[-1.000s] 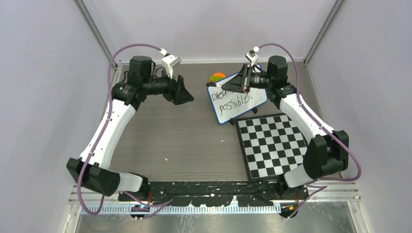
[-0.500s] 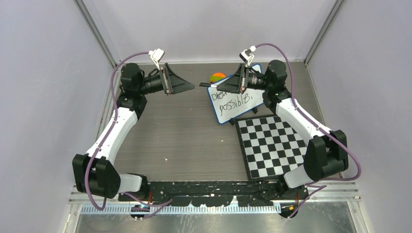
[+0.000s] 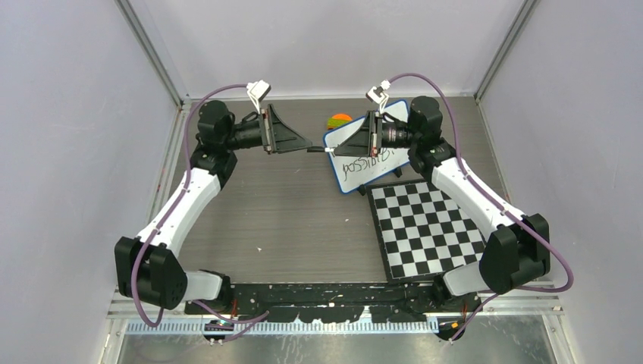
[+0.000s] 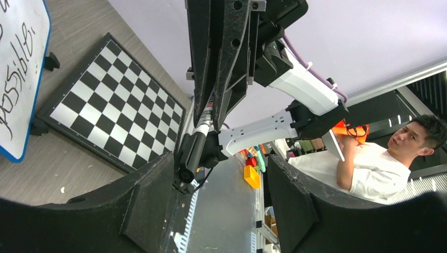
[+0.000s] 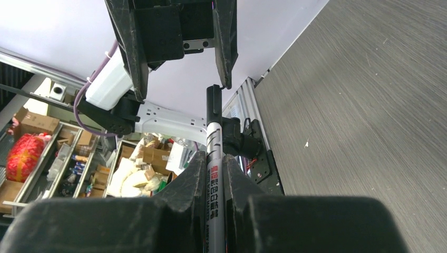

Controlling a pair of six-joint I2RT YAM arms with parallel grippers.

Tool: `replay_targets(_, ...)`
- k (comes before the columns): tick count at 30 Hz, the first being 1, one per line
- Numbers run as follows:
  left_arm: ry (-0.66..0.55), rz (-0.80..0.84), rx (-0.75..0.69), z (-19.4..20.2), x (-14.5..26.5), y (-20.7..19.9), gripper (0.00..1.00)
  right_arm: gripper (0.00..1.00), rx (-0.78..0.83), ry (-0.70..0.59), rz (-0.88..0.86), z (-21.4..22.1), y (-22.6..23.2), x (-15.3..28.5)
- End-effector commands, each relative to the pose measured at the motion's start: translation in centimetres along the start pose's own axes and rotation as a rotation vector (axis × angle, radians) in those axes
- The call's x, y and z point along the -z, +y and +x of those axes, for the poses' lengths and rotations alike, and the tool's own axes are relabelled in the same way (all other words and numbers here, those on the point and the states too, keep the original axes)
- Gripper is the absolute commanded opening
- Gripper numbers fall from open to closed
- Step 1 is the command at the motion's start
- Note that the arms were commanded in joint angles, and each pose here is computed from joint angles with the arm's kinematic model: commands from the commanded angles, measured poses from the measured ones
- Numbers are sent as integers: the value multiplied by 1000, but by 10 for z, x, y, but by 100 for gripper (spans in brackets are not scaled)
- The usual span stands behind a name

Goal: Write a sentence on the whiteboard
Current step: Close the whiteboard marker.

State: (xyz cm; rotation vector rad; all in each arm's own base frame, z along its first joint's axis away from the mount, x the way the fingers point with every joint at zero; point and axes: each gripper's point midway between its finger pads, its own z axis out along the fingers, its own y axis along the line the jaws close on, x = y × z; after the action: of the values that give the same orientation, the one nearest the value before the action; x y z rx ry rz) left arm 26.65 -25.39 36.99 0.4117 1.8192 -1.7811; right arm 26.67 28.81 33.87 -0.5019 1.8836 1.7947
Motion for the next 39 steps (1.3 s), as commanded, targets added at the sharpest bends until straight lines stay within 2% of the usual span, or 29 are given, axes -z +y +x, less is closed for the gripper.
replay_targets(1, 27, -6, -23, 5, 0, 1, 67, 0, 112, -18, -33, -9, 30, 4)
replay_targets(9, 48, -76, -17, 17, -2, 20, 64, 0, 122, -19, -32, -10, 30, 4)
replay_targets(16, 97, 41, -10, 26, -18, -3, 51, 0, 118, -8, -32, -7, 29, 1)
replay_targets(19, 103, 56, -7, 25, -20, -5, 41, 0, 117, -2, -34, -5, 30, 0)
replay_targets(28, 115, 76, 1, 31, -24, -2, 2, 0, 106, 2, -40, -5, 34, -1)
replay_targets(39, 187, 151, -50, 48, -45, -16, 0, 0, 40, 65, -78, 16, 38, -22)
